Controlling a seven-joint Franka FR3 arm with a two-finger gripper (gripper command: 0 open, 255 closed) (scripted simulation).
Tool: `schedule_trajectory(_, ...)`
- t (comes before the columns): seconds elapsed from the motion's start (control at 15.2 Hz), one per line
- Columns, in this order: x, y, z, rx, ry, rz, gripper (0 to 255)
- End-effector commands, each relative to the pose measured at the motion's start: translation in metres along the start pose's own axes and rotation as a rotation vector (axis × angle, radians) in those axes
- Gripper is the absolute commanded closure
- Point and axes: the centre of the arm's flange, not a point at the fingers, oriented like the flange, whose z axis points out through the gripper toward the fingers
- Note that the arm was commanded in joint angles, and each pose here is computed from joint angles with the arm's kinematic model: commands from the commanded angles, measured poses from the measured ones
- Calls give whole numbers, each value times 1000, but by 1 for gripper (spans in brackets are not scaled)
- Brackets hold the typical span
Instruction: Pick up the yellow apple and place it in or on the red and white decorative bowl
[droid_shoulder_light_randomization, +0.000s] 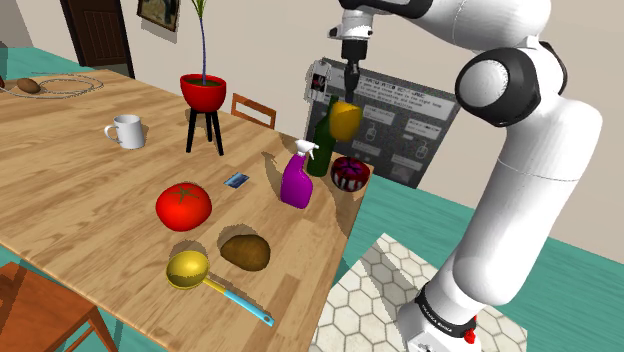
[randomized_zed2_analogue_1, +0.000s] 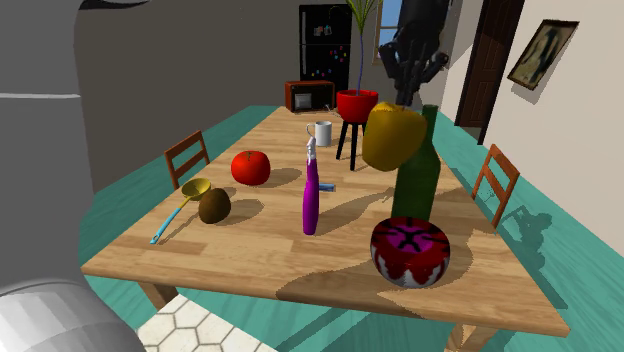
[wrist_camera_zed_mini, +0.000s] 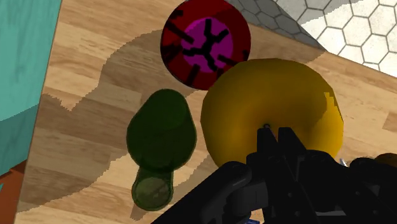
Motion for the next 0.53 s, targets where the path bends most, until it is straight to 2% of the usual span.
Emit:
schedule_trajectory(0.0, -25, 4, -6, 0, 0, -1, 255)
schedule_trajectory(0.26, -80, 11, -22, 0, 0, -1, 255)
schedule_trajectory(0.46, -77, 14, -7, 0, 0, -1, 255)
